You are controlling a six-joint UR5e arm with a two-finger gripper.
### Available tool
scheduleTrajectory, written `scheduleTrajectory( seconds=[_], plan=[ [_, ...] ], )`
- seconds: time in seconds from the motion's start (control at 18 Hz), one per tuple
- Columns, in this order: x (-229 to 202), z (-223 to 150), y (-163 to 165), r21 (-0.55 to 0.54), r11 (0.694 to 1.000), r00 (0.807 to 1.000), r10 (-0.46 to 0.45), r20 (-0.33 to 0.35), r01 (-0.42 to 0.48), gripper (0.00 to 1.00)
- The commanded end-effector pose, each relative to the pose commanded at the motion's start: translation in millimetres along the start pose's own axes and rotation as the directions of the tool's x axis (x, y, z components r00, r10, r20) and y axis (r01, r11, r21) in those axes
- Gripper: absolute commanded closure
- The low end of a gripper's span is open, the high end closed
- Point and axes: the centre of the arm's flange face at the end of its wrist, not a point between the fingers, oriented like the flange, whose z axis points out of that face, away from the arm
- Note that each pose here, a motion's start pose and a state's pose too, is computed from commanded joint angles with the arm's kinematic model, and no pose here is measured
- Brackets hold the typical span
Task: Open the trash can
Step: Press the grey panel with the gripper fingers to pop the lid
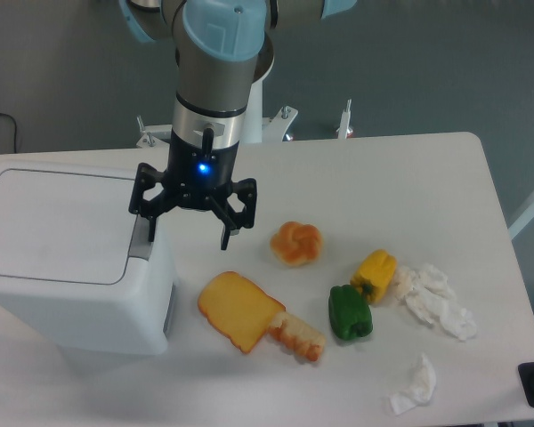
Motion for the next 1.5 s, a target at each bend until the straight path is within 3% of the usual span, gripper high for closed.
scheduleTrajectory(
  seconds=[1.5],
  plan=[
    [-0.7, 3.2, 2.0, -0.006, 1.000, 1.000, -0.002, 0.000, 0.002, 0.00]
  ],
)
